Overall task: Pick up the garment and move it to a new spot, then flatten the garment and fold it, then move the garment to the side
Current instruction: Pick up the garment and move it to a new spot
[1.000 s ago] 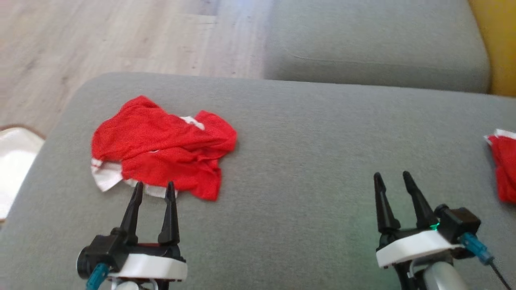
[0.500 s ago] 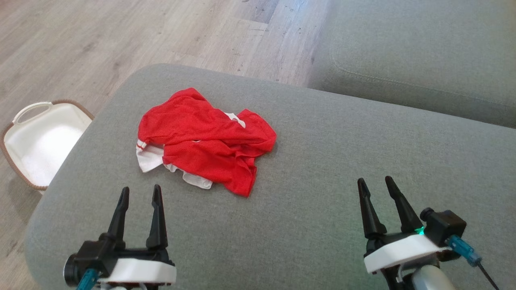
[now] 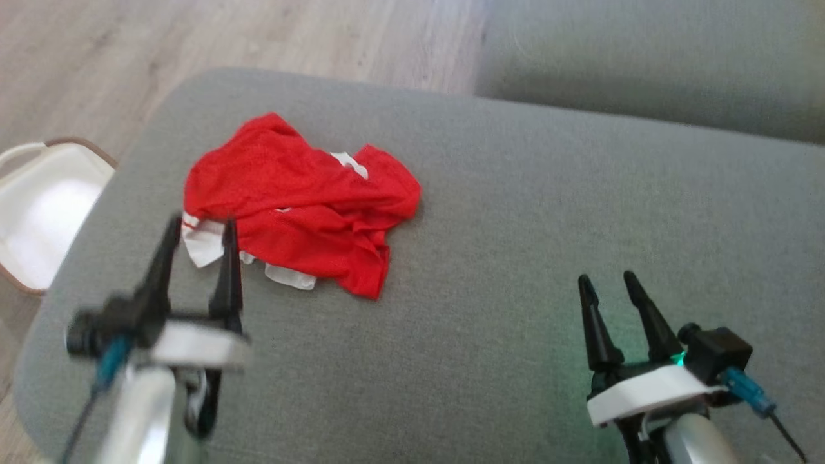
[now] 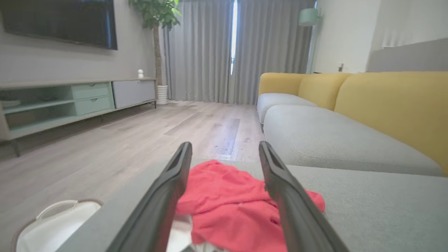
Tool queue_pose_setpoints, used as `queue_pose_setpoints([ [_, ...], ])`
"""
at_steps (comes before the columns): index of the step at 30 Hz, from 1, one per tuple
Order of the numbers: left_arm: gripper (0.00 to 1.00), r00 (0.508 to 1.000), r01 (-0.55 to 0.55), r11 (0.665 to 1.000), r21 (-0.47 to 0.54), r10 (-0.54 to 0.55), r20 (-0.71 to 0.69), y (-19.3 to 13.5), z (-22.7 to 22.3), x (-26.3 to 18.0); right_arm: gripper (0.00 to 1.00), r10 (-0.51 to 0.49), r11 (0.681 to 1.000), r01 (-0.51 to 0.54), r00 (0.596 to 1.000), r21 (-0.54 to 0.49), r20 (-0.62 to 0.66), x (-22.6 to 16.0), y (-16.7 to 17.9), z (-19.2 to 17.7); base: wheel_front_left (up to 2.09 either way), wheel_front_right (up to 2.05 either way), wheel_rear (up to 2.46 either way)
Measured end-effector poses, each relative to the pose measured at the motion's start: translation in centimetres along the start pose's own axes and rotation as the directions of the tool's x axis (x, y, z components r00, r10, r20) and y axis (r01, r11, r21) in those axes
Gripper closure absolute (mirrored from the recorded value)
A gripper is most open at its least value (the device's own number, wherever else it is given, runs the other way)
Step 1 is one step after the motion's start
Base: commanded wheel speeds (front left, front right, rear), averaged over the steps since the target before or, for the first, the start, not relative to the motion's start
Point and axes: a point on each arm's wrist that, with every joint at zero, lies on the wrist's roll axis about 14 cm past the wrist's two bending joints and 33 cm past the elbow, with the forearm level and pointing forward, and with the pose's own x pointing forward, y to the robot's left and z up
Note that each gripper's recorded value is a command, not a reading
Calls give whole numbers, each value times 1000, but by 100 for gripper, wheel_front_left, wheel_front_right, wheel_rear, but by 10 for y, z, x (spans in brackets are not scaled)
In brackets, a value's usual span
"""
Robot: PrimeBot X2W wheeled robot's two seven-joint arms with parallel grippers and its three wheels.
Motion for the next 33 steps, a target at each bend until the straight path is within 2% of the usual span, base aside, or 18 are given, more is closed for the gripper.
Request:
queue_pose_setpoints([
  [3,0,994,94,992,83,-89,-64,-13,3,40,0,-27,1000,27,1000,-2,5,7,-13,1,0,0,0],
  [6,0,957,243,957,158,-210,-201,-43,-12,71,0,-53,999,53,998,-1,19,15,-26,4,0,0,0],
  [9,0,875,390,906,163,-308,-374,-71,-43,82,0,-84,996,84,996,5,20,18,-40,3,0,0,0],
  [14,0,716,541,823,170,-346,-607,-80,-91,86,0,-146,989,145,989,11,8,15,-63,-3,0,0,0],
  [17,0,674,563,806,183,-319,-666,-72,-108,97,0,-184,983,184,983,15,3,11,-77,-6,0,0,0],
  [23,0,648,579,783,228,-272,-711,-63,-124,121,0,-236,972,236,972,17,0,5,-96,-8,0,0,0],
  [29,0,541,629,766,130,-312,-781,-84,-156,105,0,-270,963,271,963,18,-14,-1,-108,-14,0,0,0],
  [30,5,526,635,763,120,-314,-790,-85,-159,102,0,-273,962,273,962,18,-13,0,-109,-13,0,0,0],
  [31,58,518,636,763,114,-313,-796,-84,-161,101,0,-274,962,274,962,17,-10,1,-110,-13,0,0,0],
  [32,100,522,631,767,117,-309,-795,-81,-161,103,0,-274,962,274,962,17,-6,2,-111,-11,0,0,0],
  [33,100,537,625,770,129,-303,-787,-78,-158,108,0,-274,962,274,962,17,-4,3,-111,-11,0,0,0],
])
